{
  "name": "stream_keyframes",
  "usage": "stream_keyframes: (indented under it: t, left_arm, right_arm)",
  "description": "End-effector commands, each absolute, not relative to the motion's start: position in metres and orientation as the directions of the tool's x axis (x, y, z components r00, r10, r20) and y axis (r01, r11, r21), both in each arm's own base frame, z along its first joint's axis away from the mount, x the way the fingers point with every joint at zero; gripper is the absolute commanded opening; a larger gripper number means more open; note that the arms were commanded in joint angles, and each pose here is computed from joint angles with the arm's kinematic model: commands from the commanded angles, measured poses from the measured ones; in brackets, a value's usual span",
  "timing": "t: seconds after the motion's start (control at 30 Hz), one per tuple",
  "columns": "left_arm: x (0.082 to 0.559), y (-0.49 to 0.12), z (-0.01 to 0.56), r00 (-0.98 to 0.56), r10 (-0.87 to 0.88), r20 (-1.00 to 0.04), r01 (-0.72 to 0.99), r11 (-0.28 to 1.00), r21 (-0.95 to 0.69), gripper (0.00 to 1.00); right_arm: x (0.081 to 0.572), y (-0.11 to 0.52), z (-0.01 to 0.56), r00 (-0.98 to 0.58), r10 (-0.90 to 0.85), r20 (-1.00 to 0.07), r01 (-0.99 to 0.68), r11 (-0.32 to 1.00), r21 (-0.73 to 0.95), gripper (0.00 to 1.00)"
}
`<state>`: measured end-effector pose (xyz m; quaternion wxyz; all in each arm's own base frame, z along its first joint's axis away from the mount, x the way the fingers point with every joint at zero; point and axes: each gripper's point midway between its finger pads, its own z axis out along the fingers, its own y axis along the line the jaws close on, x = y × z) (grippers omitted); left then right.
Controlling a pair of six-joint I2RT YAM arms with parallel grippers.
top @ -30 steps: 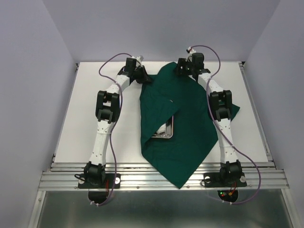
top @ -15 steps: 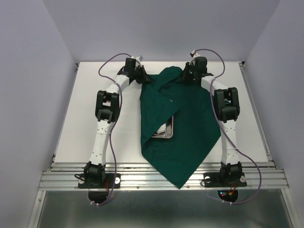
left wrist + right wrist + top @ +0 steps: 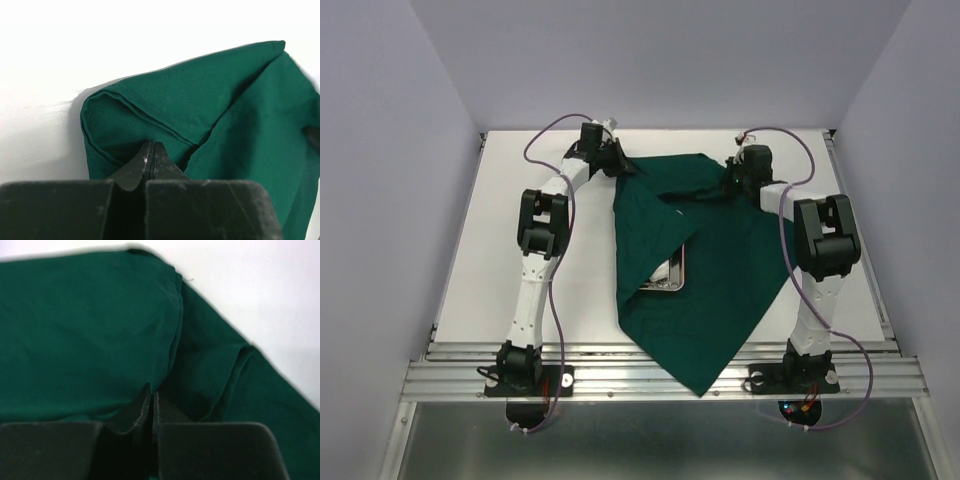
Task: Prepare the surgical pack
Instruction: Pack the surgical kit at the center of the board.
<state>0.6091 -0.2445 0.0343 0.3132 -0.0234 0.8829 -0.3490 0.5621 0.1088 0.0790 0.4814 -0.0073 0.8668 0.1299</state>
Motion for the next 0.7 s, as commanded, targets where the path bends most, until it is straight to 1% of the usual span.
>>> stream_keyframes:
  t: [0.0,0.1,0.37,0.4,0.47,0.6,0.67]
  left_arm:
    - [0.604,-0.22,0.035,-0.809,-0.267,-0.523,0.119,0.797,-0.592,0.0]
    - [0.606,-0.222,0.046,-0.799,-0.271,-0.536,0.134,0.79,-0.599,0.0]
    - [0.61,-0.234,0.095,-0.763,-0.285,-0.58,0.212,0.738,-0.641,0.0]
    - [0.611,-0.235,0.1,-0.76,-0.287,-0.583,0.218,0.732,-0.645,0.0]
    - [0.611,-0.238,0.102,-0.76,-0.284,-0.585,0.225,0.729,-0.646,0.0]
    - [0.609,-0.239,0.099,-0.765,-0.279,-0.581,0.221,0.734,-0.643,0.01]
    - [0.608,-0.239,0.1,-0.765,-0.278,-0.58,0.22,0.734,-0.642,0.0]
  right_arm:
    - [0.543,0.092,0.071,-0.534,0.141,-0.833,-0.067,0.976,0.208,0.01]
    - [0.526,0.089,0.05,-0.579,0.159,-0.799,-0.033,0.975,0.218,0.01]
    - [0.517,0.088,0.044,-0.631,0.149,-0.761,-0.022,0.978,0.21,0.01]
    - [0.516,0.087,0.044,-0.638,0.145,-0.756,-0.019,0.979,0.204,0.03]
    - [0.518,0.084,0.051,-0.63,0.146,-0.763,-0.009,0.981,0.196,0.14]
    - [0.531,0.084,0.096,-0.554,0.182,-0.812,0.003,0.976,0.217,0.59]
    - [0.544,0.087,0.125,-0.498,0.224,-0.838,0.006,0.967,0.255,0.64]
